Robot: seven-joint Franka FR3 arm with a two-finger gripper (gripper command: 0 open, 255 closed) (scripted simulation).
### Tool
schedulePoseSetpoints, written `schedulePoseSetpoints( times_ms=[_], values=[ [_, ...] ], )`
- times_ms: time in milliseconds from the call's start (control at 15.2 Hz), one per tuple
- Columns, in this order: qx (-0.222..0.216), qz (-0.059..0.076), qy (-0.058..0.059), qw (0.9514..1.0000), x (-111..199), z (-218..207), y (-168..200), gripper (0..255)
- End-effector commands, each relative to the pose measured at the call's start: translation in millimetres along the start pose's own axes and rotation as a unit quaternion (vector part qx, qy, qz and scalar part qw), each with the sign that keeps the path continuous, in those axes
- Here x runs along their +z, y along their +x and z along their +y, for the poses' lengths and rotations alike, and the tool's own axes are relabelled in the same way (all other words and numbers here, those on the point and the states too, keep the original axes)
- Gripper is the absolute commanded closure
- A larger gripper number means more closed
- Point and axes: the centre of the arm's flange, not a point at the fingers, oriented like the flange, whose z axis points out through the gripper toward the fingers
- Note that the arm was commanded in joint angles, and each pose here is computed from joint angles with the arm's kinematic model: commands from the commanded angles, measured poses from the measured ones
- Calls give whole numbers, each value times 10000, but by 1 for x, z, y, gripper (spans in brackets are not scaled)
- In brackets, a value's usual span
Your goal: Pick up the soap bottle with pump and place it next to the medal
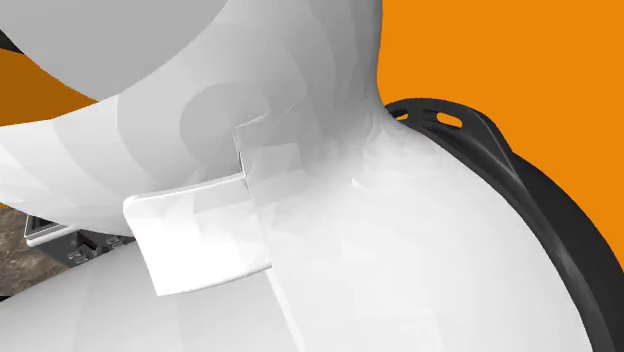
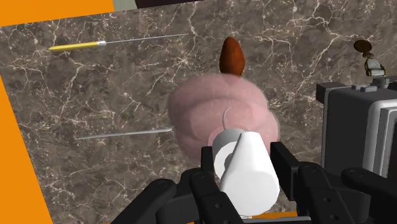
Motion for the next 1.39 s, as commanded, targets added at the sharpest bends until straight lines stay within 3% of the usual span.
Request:
schedulePoseSetpoints(
  times_ms=[0,1320],
  values=[
    [7,4,1,10000,1,-25,0,255],
    [7,4,1,10000,-2,-287,-24,255]
  ],
)
